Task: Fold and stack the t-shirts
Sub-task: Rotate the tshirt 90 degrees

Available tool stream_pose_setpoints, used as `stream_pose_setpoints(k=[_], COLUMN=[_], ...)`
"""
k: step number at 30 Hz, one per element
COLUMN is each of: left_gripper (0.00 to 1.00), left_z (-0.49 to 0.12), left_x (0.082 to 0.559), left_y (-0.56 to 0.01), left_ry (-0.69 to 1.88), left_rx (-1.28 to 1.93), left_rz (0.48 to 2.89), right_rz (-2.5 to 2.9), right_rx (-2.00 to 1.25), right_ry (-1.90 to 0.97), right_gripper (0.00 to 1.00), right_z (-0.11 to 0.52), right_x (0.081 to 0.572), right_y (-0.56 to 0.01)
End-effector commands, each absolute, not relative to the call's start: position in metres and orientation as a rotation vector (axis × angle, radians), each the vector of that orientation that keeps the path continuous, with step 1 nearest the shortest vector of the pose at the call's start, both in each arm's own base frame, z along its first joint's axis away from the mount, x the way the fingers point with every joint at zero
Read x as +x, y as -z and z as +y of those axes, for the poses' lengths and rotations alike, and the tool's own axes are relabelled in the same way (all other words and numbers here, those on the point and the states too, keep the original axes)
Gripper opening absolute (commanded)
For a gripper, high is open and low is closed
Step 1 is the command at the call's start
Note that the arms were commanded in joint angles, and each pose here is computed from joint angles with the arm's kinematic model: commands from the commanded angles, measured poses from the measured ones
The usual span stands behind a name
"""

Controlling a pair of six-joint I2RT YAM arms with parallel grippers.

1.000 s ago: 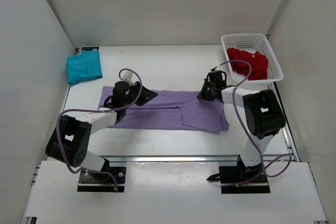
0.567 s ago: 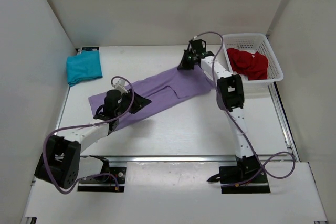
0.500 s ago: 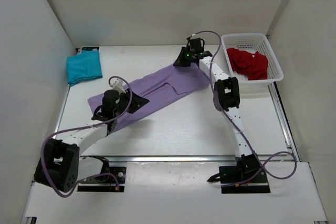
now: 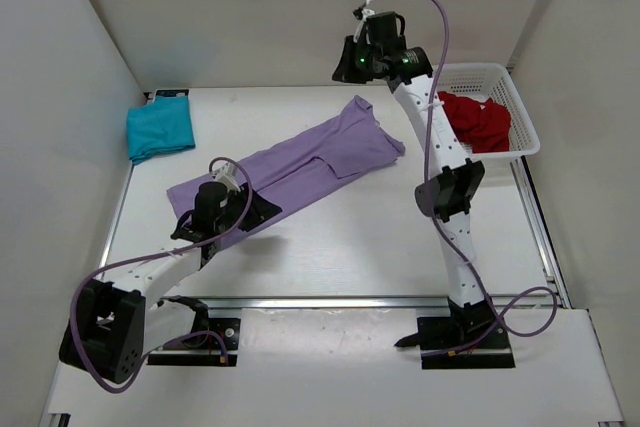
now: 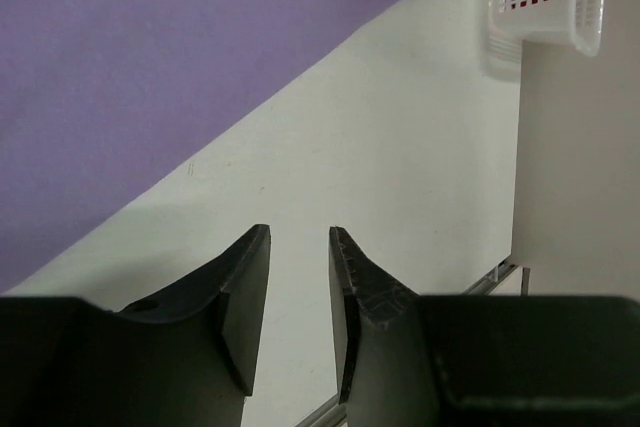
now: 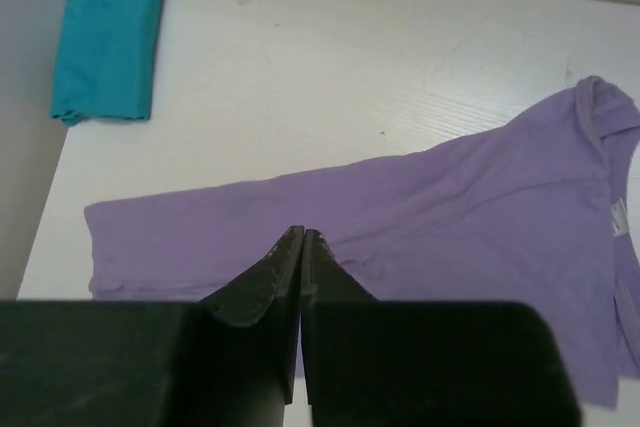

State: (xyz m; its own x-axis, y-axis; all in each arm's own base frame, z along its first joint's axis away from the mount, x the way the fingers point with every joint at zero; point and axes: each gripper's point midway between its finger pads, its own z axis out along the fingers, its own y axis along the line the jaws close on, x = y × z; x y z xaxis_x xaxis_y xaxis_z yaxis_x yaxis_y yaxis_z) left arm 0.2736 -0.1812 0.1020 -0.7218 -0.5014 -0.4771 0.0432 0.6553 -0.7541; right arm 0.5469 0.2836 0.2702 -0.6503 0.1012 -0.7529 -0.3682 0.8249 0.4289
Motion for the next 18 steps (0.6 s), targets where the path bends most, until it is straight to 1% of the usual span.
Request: stream_pose_setpoints(k=[1,2,4,6,7,8,9,10,11,12,13,14,15,16,17,18], left_gripper=[0.4,0.4,0.4,0.4,0.41,0.41,0.41,0.41,0.41,0.41,0.41,0.41,0.41,0.42,0.42,0.41], left_z=[-0.19,-0.191,-0.189,-0.188,-0.189,-0.189,-0.193,-0.197,-0.199,-0.199,-0.196,-0.195,-0.194,-0.195,-0.199,-0.2], left_x=[0.276,0.274,0.275,0.275,0.274,0.275,0.275,0.274,0.274,0.274,0.275,0.274,0.274,0.275,0.278,0.277], left_y=[-0.12,-0.121,-0.128,-0.133,-0.137,-0.138,-0.14,-0.143,-0.146,-0.147,-0.147,-0.144,-0.144,-0.144,-0.148,-0.144], left_ry=[1.049,1.063,1.083,1.094,1.094,1.092,1.1,1.113,1.123,1.127,1.117,1.111,1.118,1.123,1.129,1.118], left_rx=[-0.264,-0.254,-0.251,-0.242,-0.23,-0.237,-0.225,-0.207,-0.192,-0.189,-0.198,-0.203,-0.212,-0.213,-0.199,-0.187], left_rz=[2.148,2.147,2.126,2.114,2.103,2.097,2.09,2.085,2.082,2.08,2.077,2.083,2.084,2.079,2.076,2.09], right_rz=[2.359,2.369,2.29,2.27,2.202,2.29,2.291,2.137,2.208,2.244,2.088,2.161,2.134,2.131,2.184,2.196], right_rx=[-0.297,-0.296,-0.324,-0.303,-0.29,-0.332,-0.338,-0.319,-0.277,-0.206,-0.164,-0.117,-0.092,-0.101,-0.087,-0.083], right_ry=[-0.448,-0.389,-0.338,-0.274,-0.275,-0.224,-0.23,-0.401,-0.451,-0.56,-0.697,-0.71,-0.798,-0.877,-0.924,-0.948], right_gripper=[0.0,0.0,0.0,0.01,0.01,0.03,0.05,0.07,0.1,0.14,0.19,0.29,0.36,0.36,0.37,0.37], right_z=[0.286,0.283,0.287,0.274,0.27,0.275,0.273,0.288,0.272,0.273,0.274,0.264,0.271,0.283,0.294,0.306], right_x=[0.479,0.474,0.446,0.432,0.423,0.411,0.4,0.393,0.369,0.357,0.361,0.346,0.341,0.338,0.336,0.331], right_y=[-0.255,-0.253,-0.294,-0.307,-0.332,-0.289,-0.259,-0.292,-0.252,-0.209,-0.239,-0.188,-0.177,-0.17,-0.145,-0.14])
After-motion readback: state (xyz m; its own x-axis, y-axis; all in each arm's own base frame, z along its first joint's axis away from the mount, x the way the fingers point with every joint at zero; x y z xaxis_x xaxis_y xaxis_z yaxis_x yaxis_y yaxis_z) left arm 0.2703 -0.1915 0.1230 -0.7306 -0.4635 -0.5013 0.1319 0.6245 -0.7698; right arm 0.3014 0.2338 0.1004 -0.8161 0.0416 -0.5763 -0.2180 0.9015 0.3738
